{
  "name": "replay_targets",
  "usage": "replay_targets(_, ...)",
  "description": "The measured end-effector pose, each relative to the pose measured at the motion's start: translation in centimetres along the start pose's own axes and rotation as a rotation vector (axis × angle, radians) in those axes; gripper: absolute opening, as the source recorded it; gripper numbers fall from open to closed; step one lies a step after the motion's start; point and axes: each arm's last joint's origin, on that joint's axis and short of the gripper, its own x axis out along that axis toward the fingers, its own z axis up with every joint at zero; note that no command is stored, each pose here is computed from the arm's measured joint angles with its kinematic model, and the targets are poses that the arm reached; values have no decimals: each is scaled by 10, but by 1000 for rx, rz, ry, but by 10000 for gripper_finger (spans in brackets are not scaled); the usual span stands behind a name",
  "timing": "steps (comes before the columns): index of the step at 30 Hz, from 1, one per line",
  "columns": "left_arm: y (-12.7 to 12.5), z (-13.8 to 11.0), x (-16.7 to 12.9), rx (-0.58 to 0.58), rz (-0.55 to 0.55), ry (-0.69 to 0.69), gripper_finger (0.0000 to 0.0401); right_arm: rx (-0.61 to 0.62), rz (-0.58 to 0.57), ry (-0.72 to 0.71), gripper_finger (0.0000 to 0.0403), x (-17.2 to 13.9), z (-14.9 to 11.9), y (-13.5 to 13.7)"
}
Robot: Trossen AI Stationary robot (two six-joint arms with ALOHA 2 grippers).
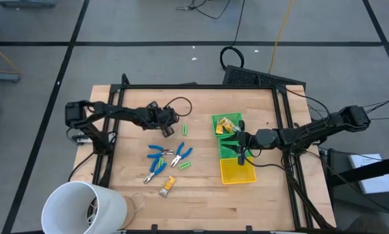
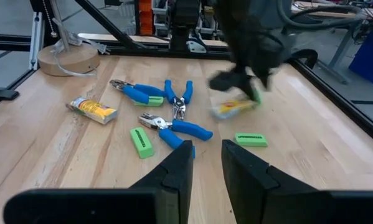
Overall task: Pick & Place School Supplies
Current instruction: Put the yellow crayon box into the top green bin
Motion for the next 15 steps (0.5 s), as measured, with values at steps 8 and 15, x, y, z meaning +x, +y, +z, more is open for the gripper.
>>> replay_targets(8,-2,-10,-31,-114,-283,80,156,0,-1,2,75,0,0,0)
replay_targets(15,-10,-19,-43,34,-377,122,135,-1,0,6,75,0,-1,0)
